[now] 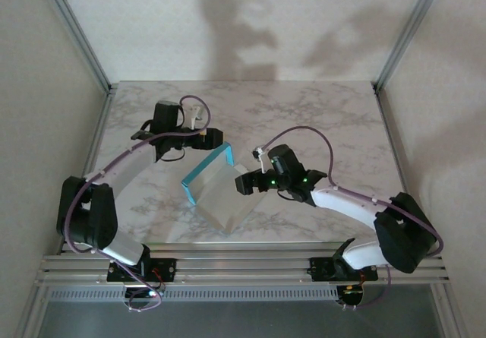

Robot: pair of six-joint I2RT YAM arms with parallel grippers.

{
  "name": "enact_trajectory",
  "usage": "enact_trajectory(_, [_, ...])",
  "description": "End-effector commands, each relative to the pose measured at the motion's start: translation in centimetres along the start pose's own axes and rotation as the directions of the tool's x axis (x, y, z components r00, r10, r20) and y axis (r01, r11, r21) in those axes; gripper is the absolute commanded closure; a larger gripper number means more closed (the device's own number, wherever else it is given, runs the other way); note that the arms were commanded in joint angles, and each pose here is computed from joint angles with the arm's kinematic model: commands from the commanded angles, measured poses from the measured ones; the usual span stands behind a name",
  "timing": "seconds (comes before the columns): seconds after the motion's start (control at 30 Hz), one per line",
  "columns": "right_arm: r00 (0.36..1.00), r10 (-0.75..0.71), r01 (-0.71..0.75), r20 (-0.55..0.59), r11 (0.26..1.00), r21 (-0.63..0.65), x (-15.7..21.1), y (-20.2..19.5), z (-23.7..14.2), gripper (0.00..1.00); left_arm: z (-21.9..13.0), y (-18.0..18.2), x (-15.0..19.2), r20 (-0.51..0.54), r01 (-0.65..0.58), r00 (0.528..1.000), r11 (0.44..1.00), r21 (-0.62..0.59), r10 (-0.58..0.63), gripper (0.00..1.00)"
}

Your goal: Fold the paper box

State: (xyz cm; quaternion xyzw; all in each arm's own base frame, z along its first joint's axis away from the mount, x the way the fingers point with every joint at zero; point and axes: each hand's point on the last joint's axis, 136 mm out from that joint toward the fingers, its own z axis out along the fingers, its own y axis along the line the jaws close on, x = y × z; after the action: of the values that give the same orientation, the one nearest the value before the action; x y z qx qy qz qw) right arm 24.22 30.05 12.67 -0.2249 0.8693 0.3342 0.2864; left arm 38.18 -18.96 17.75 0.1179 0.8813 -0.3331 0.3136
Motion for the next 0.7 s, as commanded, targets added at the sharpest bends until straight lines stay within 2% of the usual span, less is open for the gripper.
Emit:
enact_trajectory(0.0, [0.997,0.066,-0.067,-0.048,0.997,-0.029,1.7,0.6,-0.7,0.01,-1.5,0.0,1.7,-0.087,-0.036,0.996,0.995,-0.094,0.028,0.01])
enact_trajectory(0.27, [0.996,0.087,-0.087,-0.027,0.996,0.002,1.8,0.1,-1.9,0.01,-1.0,-1.0,4.6,-0.244,-0.144,0.965,0.975,-0.168,0.100,0.01])
enact_trajectory(0.5, [0.995,0.100,-0.099,-0.024,0.995,0.031,2.3,-0.5,-2.6,0.01,0.1,-0.3,5.9,-0.325,-0.135,0.943,0.971,-0.198,0.065,0.01])
enact_trajectory(0.67, [0.994,0.105,-0.104,-0.016,0.993,0.051,2.5,-0.9,-3.1,0.01,0.7,0.2,6.0,-0.346,-0.132,0.937,0.968,-0.212,0.052,0.04])
